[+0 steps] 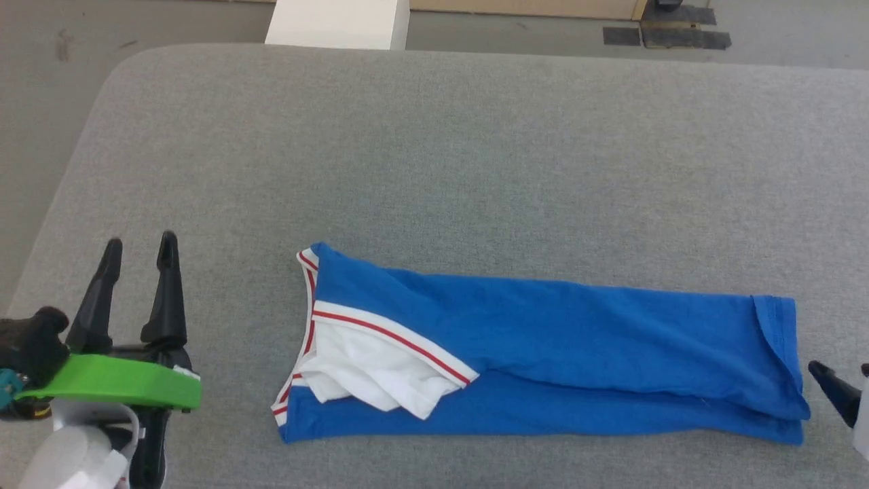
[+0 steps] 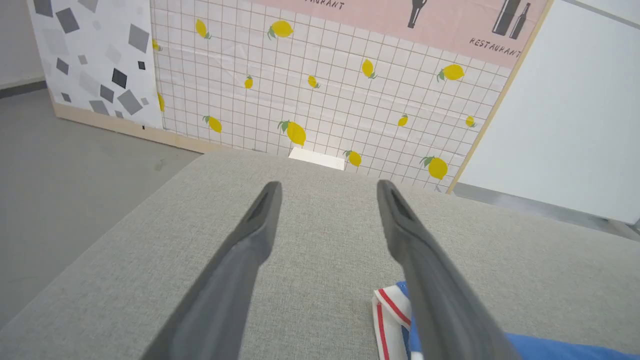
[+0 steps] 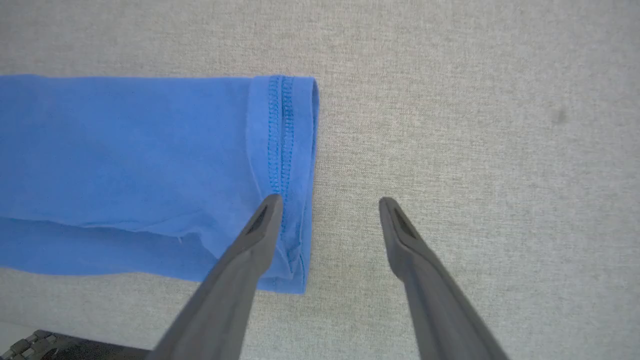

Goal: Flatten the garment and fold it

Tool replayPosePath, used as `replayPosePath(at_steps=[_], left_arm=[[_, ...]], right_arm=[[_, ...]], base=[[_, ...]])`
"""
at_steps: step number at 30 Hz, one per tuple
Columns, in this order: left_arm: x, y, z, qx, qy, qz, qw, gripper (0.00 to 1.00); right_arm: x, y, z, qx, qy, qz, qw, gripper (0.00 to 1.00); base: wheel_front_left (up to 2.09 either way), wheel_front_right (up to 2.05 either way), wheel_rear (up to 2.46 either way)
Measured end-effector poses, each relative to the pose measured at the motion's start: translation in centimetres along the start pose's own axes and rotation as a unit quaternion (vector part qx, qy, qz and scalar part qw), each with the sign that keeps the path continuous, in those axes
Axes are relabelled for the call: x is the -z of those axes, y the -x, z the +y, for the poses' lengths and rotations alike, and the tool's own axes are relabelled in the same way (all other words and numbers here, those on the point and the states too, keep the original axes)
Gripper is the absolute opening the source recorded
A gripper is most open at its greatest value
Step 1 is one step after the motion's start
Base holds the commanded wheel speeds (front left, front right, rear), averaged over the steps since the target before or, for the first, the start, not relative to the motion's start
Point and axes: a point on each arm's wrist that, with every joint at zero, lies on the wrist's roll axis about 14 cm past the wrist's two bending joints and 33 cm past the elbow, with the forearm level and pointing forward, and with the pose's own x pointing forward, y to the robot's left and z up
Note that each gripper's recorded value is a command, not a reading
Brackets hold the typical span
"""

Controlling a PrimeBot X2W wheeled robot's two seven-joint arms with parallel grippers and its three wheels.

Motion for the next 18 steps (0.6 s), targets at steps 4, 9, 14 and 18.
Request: replayPosePath(at_steps=[4, 9, 14, 18], left_arm=[[-0.8, -1.4, -0.8, 0.024, -0.054, -0.041, 0.997, 1.0], [-0.7, -1.5, -0.5, 0.013, -0.055, -0.058, 0.997, 1.0], [0.4, -1.4, -0.2, 0.005, -0.054, -0.047, 0.997, 1.0], [0.9, -1.2, -0.2, 0.001, -0.045, -0.044, 0.998, 1.0]], right_arm=[[1.9, -2.7, 0.8, -0.016, 0.002, 0.041, 0.999, 1.0], [2.9, -4.6, 2.2, -0.042, 0.004, 0.058, 0.997, 1.0], [2.5, -5.4, 4.3, -0.075, 0.004, 0.055, 0.996, 1.0], [2.3, -5.6, 6.1, -0.101, 0.012, 0.057, 0.993, 1.0]], base=[[0.0, 0.0, 0.0], [0.0, 0.0, 0.0], [0.0, 0.0, 0.0], [0.0, 0.0, 0.0]])
